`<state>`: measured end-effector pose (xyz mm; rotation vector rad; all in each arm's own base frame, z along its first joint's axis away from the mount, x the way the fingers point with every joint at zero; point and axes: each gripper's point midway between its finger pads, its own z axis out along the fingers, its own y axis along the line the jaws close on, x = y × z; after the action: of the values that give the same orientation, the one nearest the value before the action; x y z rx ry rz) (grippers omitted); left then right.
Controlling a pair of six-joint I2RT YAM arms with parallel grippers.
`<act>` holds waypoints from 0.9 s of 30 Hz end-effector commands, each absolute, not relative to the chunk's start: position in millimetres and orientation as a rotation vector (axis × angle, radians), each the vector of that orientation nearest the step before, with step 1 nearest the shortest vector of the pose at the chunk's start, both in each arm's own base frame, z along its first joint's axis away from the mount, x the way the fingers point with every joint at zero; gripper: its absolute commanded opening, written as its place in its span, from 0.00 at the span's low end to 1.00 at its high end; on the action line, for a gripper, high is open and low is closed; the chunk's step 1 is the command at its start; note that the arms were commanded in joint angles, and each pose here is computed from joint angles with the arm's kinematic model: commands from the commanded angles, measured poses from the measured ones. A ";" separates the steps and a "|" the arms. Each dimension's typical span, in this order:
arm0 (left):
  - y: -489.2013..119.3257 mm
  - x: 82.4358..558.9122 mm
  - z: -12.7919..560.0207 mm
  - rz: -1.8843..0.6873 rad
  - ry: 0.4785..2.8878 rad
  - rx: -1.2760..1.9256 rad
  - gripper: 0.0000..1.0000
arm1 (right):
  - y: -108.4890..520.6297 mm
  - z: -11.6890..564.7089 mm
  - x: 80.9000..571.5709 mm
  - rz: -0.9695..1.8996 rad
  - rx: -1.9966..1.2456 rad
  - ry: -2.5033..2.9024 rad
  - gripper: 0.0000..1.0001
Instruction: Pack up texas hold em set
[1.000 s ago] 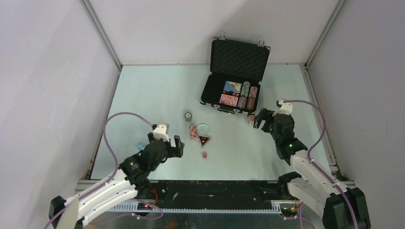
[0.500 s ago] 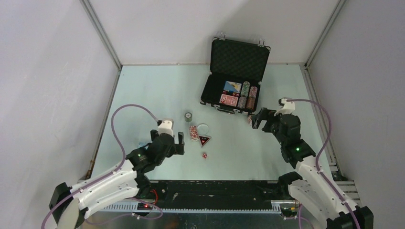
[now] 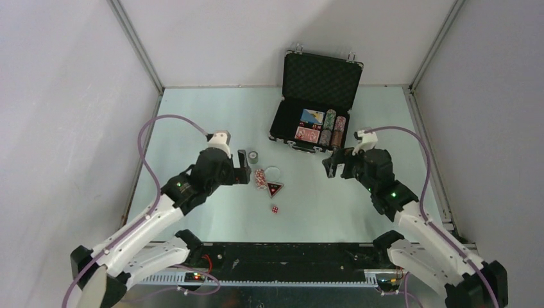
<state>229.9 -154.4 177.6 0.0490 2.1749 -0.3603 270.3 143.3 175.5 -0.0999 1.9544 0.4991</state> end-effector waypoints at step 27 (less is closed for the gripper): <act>-78.0 293.0 139.7 0.037 2.583 -0.483 0.98 | 130.2 172.2 340.1 0.376 -0.245 2.001 1.00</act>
<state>305.8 -102.0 139.3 -0.2945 2.5685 -0.0823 326.0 118.5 150.5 -0.1698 2.0848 0.3467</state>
